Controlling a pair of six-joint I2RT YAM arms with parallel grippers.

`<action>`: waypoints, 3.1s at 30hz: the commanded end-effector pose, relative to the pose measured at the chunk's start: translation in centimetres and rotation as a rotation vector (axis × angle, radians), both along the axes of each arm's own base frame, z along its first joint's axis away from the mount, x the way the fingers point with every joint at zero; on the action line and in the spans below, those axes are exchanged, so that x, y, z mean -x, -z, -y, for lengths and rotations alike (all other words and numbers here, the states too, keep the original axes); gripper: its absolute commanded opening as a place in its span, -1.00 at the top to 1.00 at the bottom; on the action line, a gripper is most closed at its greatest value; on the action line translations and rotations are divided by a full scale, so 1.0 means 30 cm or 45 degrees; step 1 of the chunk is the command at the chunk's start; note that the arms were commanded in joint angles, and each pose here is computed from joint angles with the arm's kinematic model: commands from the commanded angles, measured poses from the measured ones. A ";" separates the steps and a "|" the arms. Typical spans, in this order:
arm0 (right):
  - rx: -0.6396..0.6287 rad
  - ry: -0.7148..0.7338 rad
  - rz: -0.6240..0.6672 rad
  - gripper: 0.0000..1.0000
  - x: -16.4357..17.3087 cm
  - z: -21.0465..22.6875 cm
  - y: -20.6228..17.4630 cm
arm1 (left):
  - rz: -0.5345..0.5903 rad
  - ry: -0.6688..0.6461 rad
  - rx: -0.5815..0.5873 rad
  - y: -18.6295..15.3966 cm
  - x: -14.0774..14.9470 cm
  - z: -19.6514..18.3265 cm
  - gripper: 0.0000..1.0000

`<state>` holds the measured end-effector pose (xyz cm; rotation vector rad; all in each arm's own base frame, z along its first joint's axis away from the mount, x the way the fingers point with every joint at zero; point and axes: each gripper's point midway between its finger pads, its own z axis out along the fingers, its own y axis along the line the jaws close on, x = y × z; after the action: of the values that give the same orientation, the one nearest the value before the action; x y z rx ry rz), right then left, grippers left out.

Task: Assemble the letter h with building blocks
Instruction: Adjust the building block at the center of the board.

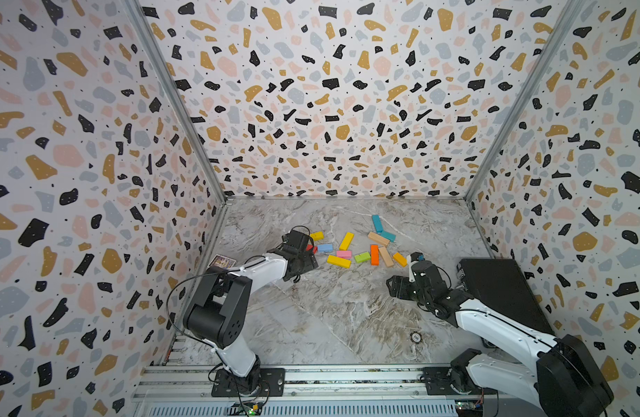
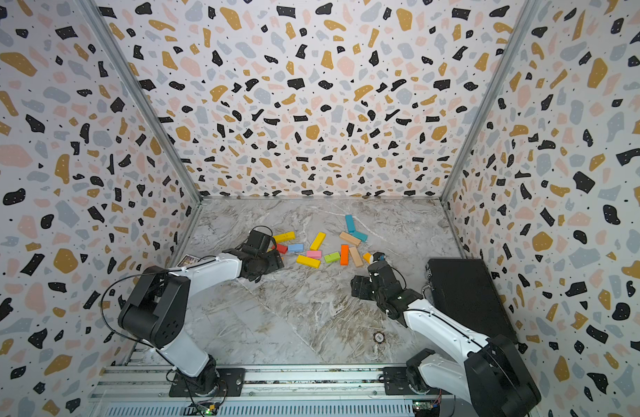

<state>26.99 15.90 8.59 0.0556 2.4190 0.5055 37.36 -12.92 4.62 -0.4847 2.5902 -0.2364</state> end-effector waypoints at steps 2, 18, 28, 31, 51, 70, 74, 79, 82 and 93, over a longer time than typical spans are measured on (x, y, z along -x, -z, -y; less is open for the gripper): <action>0.005 0.016 0.033 -0.67 -0.006 0.007 -0.008 | 0.050 -0.158 -0.078 -0.026 -0.062 -0.052 -0.79; 0.005 0.024 0.024 -0.67 0.002 0.013 0.005 | -0.032 -0.367 -0.120 0.007 -0.097 -0.009 -0.71; -0.027 0.016 0.044 -0.67 0.010 0.009 -0.017 | -0.084 -0.386 -0.132 0.064 -0.096 0.015 -0.60; -0.036 0.012 0.046 -0.67 0.013 0.007 -0.020 | -0.098 -0.383 -0.142 0.079 -0.096 0.016 -0.59; -0.121 -0.005 0.076 -0.67 0.012 -0.020 -0.060 | -0.227 -0.008 -0.174 0.107 0.032 0.041 -0.02; -0.185 -0.025 0.107 -0.67 0.027 -0.032 -0.097 | -0.359 0.338 -0.294 0.097 0.172 0.017 -0.32; -0.188 -0.027 0.118 -0.67 0.028 -0.031 -0.106 | -0.369 0.375 -0.396 0.091 0.130 0.001 -0.17; -0.198 -0.028 0.133 -0.67 0.031 -0.030 -0.117 | -0.368 0.427 -0.473 0.094 0.083 -0.005 -0.10; -0.201 -0.025 0.132 -0.67 0.032 -0.030 -0.115 | -0.396 0.454 -0.479 0.119 0.072 -0.001 -0.06; -0.215 -0.032 0.133 -0.67 0.034 -0.034 -0.119 | -0.347 0.485 -0.466 0.092 0.072 -0.009 0.41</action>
<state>26.07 16.67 11.60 0.0733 2.2943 0.6797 36.59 -13.94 1.98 0.0964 2.8614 0.1487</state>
